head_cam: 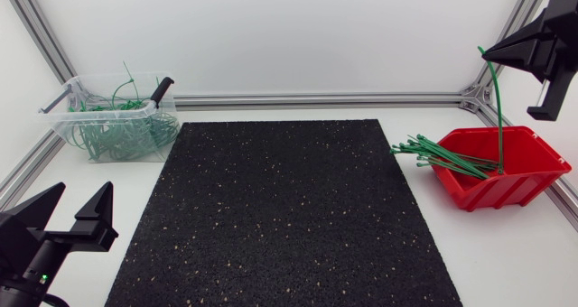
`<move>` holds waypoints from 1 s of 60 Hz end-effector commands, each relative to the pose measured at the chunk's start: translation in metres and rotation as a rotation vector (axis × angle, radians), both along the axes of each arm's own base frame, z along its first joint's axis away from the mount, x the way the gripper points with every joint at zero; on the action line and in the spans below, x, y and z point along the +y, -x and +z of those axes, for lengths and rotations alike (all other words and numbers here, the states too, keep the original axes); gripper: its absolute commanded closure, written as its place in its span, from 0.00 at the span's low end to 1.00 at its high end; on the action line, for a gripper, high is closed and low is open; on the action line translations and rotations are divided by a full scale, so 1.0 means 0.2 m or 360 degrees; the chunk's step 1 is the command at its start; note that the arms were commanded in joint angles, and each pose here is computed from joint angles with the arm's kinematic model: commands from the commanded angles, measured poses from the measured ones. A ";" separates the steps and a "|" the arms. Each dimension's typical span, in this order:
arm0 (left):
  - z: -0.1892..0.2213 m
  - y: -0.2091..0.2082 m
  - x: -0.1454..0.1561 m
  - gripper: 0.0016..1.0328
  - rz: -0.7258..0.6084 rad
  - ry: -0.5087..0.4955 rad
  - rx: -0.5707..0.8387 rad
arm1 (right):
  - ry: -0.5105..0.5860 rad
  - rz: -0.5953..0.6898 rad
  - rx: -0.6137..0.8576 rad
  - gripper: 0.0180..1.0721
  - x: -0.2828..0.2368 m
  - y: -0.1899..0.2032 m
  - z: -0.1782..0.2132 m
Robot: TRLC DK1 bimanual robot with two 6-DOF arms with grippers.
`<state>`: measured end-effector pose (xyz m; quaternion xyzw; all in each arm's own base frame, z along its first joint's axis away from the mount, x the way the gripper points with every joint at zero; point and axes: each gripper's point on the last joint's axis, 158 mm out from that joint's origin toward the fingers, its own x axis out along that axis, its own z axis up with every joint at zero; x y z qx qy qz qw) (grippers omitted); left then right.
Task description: Take a green cable tie from the red box, thread the tail through the head to close it, then place it in the transparent bin on the left.
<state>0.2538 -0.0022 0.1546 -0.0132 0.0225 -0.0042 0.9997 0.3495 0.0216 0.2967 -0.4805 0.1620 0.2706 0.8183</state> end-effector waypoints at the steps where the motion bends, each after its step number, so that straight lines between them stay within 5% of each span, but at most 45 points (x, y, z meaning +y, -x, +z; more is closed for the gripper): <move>1: -0.12 0.00 -0.01 0.04 -0.0004 0.0020 0.0098 | -0.0134 -0.0028 -0.0031 0.94 0.04 0.03 0.09; 29: -0.12 0.00 0.00 0.04 -0.0001 0.0020 0.0098 | -0.0428 -0.0066 -0.0073 0.94 0.22 0.14 0.22; 35: -0.12 0.00 0.00 0.04 -0.0001 0.0020 0.0098 | -0.0496 -0.0035 0.0049 0.95 0.31 0.17 0.17; 44: -0.12 0.00 0.00 0.04 -0.0001 0.0020 0.0098 | -0.0935 -0.0131 0.0302 0.95 0.46 0.20 0.17; 60: -0.12 0.00 0.00 0.04 -0.0001 0.0020 0.0098 | -0.0986 0.0010 0.0514 0.95 0.69 0.32 0.09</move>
